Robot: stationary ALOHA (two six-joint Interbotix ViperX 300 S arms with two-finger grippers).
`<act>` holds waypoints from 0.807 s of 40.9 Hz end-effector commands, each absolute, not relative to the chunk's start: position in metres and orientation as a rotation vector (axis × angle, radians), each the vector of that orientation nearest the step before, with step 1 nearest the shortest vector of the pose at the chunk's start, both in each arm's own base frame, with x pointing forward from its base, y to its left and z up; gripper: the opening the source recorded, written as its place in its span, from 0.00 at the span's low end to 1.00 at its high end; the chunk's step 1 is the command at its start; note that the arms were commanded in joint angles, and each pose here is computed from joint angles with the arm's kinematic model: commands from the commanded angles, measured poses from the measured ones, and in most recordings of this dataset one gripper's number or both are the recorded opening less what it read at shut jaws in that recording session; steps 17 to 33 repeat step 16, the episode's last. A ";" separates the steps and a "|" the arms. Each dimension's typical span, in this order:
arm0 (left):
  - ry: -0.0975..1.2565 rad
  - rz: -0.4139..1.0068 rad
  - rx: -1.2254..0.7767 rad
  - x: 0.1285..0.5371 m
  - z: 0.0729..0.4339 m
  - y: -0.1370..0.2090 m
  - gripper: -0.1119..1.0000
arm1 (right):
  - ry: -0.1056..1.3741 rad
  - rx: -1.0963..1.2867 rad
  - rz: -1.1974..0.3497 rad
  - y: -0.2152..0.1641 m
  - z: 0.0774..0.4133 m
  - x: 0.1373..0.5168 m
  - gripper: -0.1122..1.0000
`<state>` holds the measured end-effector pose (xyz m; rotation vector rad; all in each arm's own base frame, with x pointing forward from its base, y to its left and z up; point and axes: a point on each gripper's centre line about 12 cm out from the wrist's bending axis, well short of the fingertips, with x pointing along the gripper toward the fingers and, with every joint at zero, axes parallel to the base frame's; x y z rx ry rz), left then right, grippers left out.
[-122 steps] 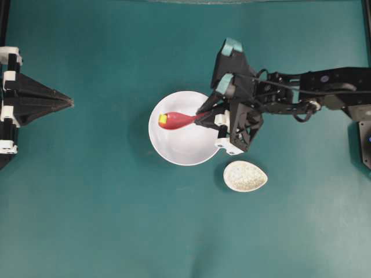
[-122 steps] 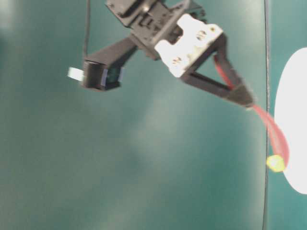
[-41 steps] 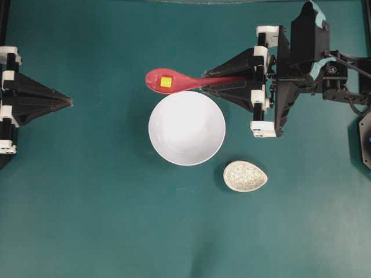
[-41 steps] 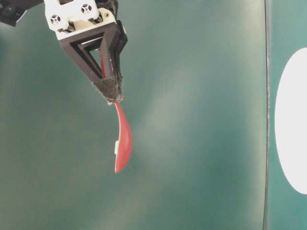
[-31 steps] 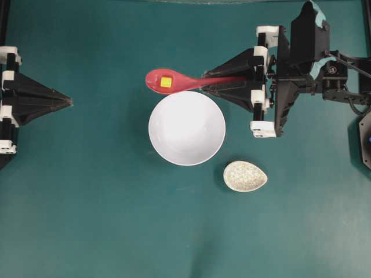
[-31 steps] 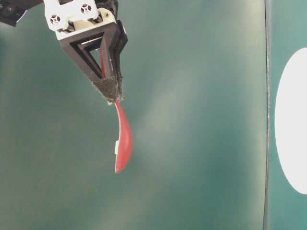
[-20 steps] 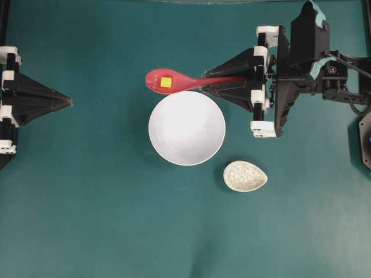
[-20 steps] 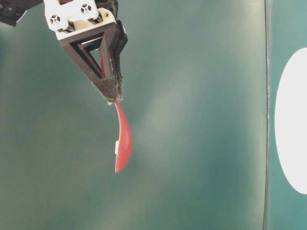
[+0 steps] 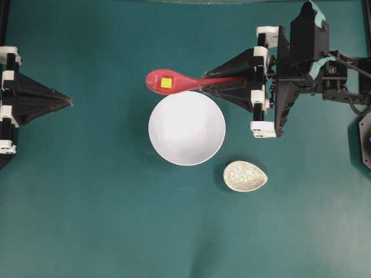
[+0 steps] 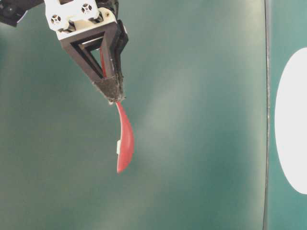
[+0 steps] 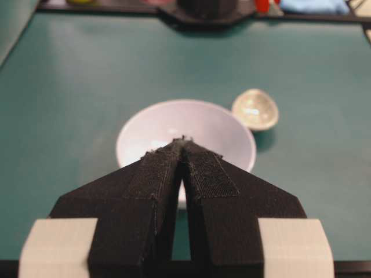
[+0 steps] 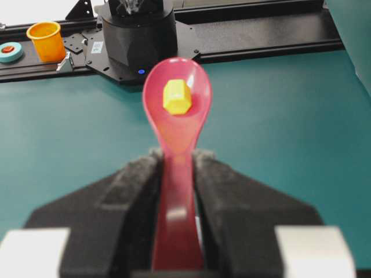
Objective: Scoop the yellow hexagonal prism block from the bowl with a spoon using the right arm.
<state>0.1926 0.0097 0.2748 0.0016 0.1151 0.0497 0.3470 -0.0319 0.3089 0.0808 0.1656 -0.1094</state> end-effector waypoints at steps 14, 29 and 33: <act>0.088 0.051 0.005 0.195 0.285 0.010 0.14 | 0.139 0.086 -0.109 -0.032 0.320 0.345 0.33; 0.085 0.051 0.007 0.195 0.286 0.010 0.14 | 0.139 0.086 -0.109 -0.032 0.320 0.345 0.33; 0.085 0.051 0.007 0.195 0.286 0.010 0.14 | 0.139 0.086 -0.109 -0.032 0.320 0.345 0.33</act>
